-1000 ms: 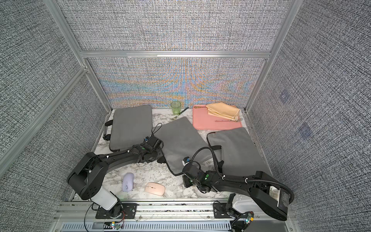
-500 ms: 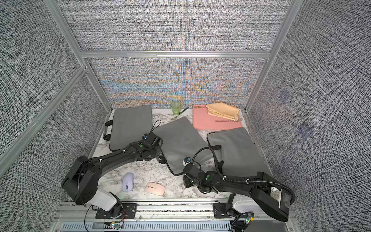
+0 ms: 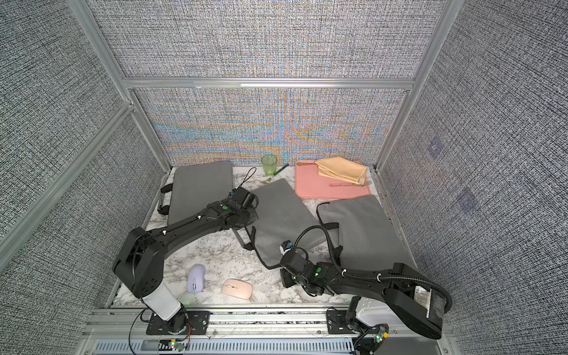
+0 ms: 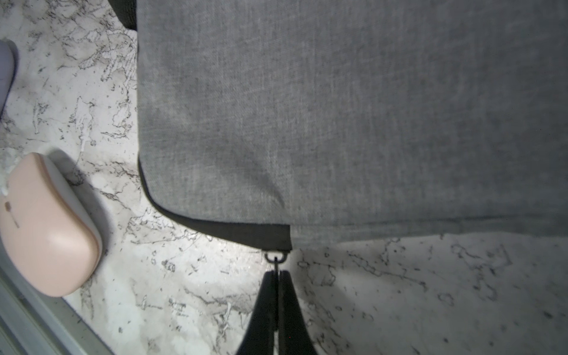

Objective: Put the mouse into the laptop bag
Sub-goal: Unzip the zipper on the zippered laptop bag.

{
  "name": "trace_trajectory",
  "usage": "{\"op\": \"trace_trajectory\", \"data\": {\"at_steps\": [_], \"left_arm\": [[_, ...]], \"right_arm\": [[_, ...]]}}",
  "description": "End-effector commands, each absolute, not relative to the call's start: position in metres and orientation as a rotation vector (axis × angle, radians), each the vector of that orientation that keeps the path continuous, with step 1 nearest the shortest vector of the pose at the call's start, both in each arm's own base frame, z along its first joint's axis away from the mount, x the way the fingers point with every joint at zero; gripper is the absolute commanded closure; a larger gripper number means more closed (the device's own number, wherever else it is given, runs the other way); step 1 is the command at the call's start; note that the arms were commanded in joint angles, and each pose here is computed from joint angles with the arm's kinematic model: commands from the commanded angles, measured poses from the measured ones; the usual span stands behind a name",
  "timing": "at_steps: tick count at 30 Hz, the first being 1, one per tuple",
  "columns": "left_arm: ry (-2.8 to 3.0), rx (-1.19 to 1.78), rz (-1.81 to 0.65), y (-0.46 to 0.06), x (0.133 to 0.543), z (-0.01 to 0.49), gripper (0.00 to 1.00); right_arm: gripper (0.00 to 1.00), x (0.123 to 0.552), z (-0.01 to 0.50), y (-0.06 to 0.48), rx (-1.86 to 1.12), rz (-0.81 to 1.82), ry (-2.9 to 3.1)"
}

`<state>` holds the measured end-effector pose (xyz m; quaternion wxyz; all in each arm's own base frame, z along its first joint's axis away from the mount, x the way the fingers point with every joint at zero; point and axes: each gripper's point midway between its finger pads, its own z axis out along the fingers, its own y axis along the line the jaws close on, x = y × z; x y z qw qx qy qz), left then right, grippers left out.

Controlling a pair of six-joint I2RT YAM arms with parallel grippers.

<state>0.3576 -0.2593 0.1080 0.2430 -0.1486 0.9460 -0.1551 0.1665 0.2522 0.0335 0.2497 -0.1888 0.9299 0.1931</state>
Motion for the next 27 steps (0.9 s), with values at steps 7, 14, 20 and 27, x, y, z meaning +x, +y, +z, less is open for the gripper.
{"op": "trace_trajectory", "data": {"at_steps": [7,14,20,27], "left_arm": [[2.699,-0.298,-0.41,-0.31,0.382,0.043,1.0],[2.716,-0.282,-0.412,-0.313,0.381,0.038,0.5],[2.629,-0.271,-0.405,-0.293,0.372,0.092,0.0],[2.545,-0.3,-0.307,-0.253,0.357,0.128,0.01]], "right_arm": [[1.0,0.162,0.031,0.27,-0.527,0.627,2.544],[1.0,0.166,0.039,0.255,-0.441,0.629,2.539],[1.0,0.179,0.036,0.201,-0.245,0.533,2.576],[1.0,0.182,0.028,0.156,-0.052,0.502,2.596]]}}
